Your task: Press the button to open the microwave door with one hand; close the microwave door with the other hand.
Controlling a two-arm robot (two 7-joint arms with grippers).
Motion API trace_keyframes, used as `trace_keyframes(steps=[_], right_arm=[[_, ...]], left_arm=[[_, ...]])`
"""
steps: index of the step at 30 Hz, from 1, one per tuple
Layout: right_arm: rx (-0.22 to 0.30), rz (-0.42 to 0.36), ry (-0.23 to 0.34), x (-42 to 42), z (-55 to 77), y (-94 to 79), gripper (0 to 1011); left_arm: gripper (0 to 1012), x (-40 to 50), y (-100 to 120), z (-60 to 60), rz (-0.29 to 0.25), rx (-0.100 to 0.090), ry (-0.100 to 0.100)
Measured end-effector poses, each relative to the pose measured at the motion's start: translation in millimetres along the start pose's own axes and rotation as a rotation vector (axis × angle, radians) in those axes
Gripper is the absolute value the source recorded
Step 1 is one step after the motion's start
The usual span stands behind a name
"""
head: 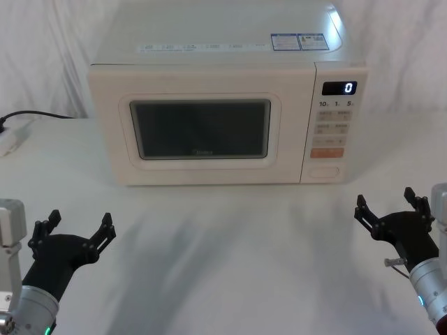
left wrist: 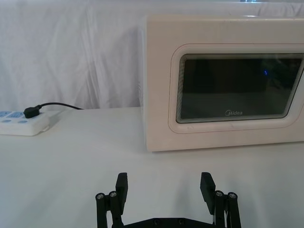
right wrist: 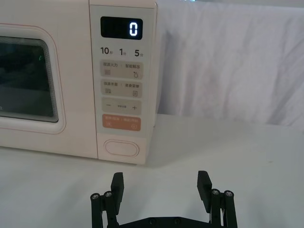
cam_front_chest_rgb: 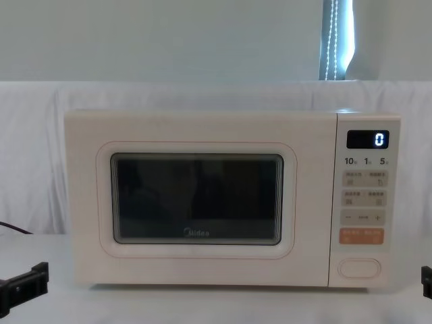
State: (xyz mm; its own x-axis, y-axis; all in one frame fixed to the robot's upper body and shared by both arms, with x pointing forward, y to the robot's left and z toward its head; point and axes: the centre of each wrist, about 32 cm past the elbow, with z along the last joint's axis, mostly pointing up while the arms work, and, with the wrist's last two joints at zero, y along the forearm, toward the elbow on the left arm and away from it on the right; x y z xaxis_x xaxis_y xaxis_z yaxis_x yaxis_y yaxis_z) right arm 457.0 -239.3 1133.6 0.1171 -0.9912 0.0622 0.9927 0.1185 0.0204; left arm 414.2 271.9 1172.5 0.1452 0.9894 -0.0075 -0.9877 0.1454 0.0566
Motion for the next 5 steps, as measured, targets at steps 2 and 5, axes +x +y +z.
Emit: trace_keyframes(steps=[2,5], right_arm=[[0.0,0.0,0.0,0.0,0.0,0.0,1002],[0.0,0.0,0.0,0.0,0.0,0.0,1002]], left_arm=[[1001,0.0,0.0,0.0,0.0,0.0,0.0],[1001,0.1,0.0,0.2,0.0,0.0,0.0]])
